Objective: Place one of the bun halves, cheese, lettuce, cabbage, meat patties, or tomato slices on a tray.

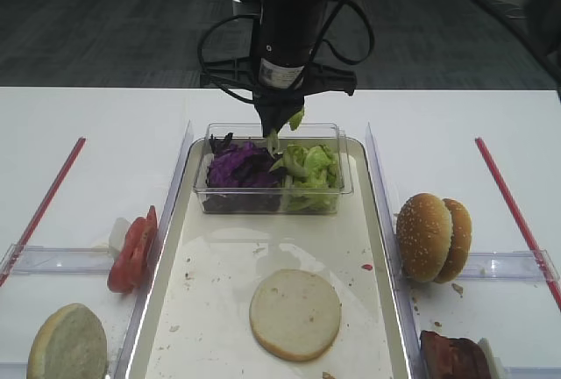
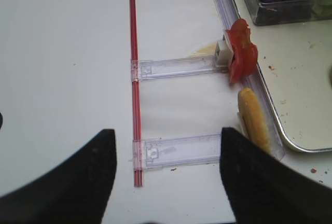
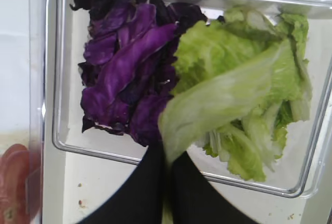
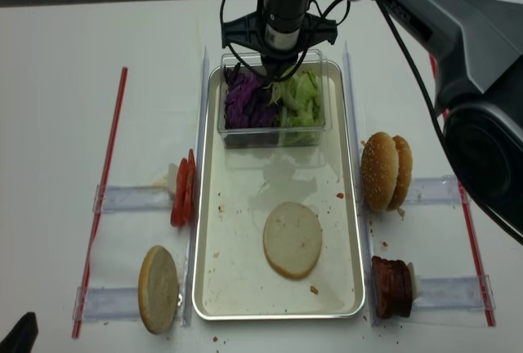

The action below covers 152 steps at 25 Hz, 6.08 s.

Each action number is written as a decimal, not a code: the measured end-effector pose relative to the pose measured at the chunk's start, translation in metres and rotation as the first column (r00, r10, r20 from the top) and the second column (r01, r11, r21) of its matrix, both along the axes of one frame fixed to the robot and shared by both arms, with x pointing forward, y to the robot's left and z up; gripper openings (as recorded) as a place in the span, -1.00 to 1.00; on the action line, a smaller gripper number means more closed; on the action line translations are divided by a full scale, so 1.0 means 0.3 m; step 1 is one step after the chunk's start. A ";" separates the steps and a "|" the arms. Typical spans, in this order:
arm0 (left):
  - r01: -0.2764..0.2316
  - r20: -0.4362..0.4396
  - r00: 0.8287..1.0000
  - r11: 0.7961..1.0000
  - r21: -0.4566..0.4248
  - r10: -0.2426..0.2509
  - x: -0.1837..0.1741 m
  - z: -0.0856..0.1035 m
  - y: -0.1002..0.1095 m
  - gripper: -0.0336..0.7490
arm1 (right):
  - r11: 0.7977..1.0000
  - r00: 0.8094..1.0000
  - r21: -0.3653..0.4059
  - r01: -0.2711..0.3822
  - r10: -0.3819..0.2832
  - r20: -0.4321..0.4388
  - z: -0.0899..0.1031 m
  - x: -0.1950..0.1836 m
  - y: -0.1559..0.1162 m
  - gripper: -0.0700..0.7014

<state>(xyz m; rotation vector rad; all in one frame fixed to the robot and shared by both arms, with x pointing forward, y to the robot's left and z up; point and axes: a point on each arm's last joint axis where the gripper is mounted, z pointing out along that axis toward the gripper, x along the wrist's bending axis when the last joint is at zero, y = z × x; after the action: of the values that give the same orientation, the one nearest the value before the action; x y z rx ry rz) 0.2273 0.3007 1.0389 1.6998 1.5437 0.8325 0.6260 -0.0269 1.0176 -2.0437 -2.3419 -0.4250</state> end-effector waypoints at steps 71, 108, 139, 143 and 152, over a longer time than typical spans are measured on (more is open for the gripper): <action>0.000 0.000 1.000 1.000 0.000 0.000 0.000 0.000 0.000 0.14 | 0.982 0.974 0.001 -0.189 0.188 -0.129 -0.236 -0.513 -0.052 -0.75; 0.000 0.000 1.000 1.000 0.000 0.000 0.000 0.000 0.000 0.14 | 0.983 0.951 -0.042 -0.180 0.163 -0.263 -0.295 -0.534 -0.055 0.59; 0.000 0.000 1.000 1.000 0.000 0.000 0.000 0.000 0.000 0.14 | 0.980 0.981 -0.046 -0.194 0.195 0.023 0.158 -0.360 0.052 0.41; 0.000 0.000 1.000 1.000 0.000 0.000 0.000 0.000 0.000 0.14 | 0.982 0.984 -0.077 -0.170 0.174 0.047 0.161 -0.350 0.043 0.34; 0.000 0.000 1.000 1.000 0.000 0.000 0.000 0.000 0.000 0.14 | 0.995 0.996 -0.069 -0.071 0.074 0.045 0.168 -0.243 -0.075 0.23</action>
<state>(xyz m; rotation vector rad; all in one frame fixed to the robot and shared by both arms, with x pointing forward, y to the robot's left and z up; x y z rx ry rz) 0.2273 0.3007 1.0389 1.6998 1.5437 0.8325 0.5532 -0.0494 1.0680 -1.9894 -2.4823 -0.4021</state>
